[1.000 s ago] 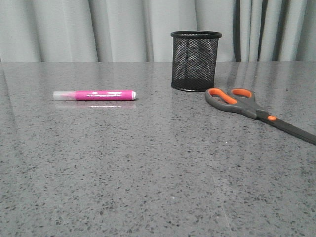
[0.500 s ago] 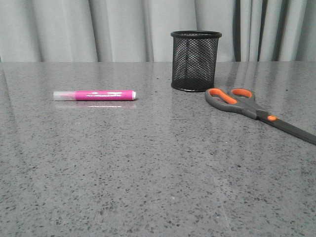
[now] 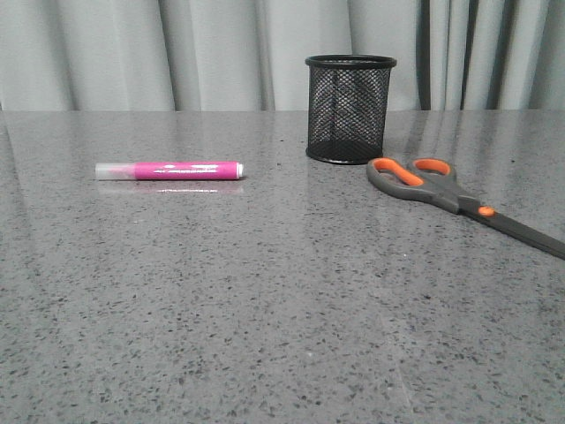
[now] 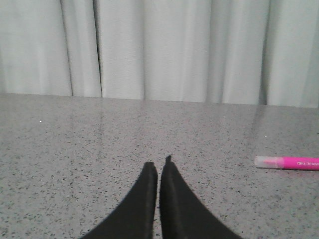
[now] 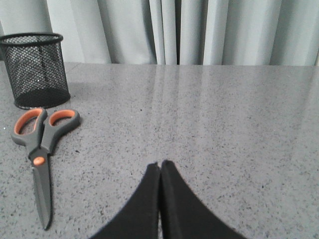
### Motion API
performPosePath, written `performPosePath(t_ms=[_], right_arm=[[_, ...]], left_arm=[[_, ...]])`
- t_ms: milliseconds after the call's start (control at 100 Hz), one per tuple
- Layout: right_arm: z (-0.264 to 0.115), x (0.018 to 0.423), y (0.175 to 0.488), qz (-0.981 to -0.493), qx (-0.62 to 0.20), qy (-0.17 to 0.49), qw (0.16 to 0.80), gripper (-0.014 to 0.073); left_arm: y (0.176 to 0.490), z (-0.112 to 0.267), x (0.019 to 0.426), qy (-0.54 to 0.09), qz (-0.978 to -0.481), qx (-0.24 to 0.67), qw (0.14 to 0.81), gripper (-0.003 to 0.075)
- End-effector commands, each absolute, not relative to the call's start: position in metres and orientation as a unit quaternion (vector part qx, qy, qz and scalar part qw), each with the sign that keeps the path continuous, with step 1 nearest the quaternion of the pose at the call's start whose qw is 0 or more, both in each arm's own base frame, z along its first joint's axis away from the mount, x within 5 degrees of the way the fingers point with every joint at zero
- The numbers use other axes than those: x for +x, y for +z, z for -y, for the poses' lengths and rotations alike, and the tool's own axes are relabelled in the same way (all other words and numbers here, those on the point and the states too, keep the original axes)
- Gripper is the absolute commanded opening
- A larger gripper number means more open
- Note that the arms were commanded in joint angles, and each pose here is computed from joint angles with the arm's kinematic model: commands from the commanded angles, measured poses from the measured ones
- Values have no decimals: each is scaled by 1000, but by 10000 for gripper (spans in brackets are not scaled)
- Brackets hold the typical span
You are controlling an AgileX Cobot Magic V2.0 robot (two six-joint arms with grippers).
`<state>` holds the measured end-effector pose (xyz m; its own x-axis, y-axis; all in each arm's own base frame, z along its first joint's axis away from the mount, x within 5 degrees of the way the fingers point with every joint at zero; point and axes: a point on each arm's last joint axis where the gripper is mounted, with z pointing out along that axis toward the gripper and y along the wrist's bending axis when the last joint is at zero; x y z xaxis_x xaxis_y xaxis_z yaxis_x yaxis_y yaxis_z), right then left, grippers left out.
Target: Put pen and scissors into bin
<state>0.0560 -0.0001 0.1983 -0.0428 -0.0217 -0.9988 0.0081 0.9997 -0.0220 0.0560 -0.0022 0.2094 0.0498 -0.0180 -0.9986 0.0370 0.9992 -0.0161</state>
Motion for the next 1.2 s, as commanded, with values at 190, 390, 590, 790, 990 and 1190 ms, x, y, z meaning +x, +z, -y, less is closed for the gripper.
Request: performPosePath(t_ms=[190,390,590,790,990,1190], right_arm=[[2,54,210,-660,32,16,751,-76],[4,54,213,-634,151,137,746,-76],[0,51,232,-643,136,151,738,-56],[-7,65,263,-722,80,125,676,-56],[-10,103,301,-809,33,95,579,-57],[-13,133,321,-853,4,91,515,-54]], left_arm=[[203,1,55,-107,-662,-76,737,-19],[203,0,55,-205,-645,-171,716,-19],[218,4,52,-251,-639,-188,702,-20],[259,11,53,-213,-684,-109,689,-19],[315,17,71,-121,-750,8,651,-19],[342,22,95,-114,-788,44,604,-18]])
